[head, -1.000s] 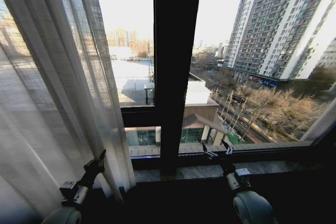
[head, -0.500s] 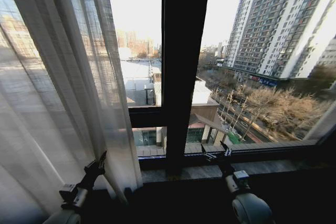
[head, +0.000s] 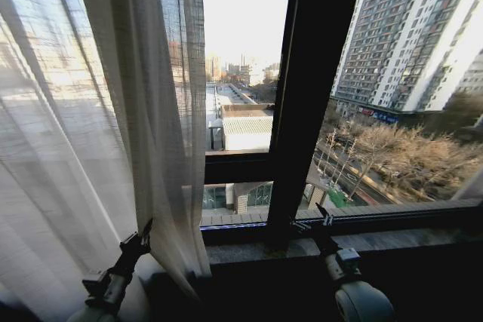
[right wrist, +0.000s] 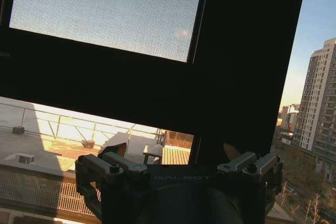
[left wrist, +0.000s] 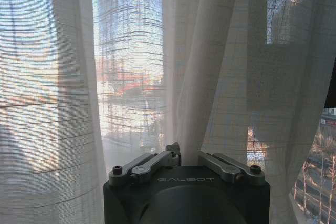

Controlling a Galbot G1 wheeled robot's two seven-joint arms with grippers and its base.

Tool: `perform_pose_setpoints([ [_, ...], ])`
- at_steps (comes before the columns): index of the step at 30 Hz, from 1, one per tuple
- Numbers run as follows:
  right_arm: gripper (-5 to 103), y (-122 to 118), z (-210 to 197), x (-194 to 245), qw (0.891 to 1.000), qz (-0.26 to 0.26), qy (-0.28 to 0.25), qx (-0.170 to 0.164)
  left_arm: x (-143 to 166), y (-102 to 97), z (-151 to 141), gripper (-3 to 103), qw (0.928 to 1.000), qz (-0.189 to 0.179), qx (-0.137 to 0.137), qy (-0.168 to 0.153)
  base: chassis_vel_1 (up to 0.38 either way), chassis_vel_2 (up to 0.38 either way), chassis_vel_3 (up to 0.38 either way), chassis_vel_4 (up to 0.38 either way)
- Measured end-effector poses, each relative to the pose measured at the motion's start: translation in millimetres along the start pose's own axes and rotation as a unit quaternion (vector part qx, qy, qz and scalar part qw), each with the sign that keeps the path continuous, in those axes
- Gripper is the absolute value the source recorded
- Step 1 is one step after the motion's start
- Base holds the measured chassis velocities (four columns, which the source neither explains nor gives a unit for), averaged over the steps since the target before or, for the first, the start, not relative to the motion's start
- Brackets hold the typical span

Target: Open the curtains by pulling them apart, changing their state from closed to fully open.

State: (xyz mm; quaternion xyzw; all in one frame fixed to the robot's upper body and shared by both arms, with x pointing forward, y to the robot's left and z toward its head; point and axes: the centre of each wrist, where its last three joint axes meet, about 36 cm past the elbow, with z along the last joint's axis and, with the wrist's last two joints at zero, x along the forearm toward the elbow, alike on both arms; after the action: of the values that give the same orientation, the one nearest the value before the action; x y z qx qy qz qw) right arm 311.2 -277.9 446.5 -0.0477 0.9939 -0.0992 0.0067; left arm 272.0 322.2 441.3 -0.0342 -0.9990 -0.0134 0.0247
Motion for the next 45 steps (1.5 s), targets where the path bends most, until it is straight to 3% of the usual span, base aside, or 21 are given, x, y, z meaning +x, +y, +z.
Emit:
perform_pose_setpoints([
  [45, 100, 8, 0, 10, 1.0, -0.005, 0.0, -0.006, 14, -6.9, -2, 0, 1.0, -0.004, 0.0, -0.004, 0.351, 0.356, -0.358, -0.354],
])
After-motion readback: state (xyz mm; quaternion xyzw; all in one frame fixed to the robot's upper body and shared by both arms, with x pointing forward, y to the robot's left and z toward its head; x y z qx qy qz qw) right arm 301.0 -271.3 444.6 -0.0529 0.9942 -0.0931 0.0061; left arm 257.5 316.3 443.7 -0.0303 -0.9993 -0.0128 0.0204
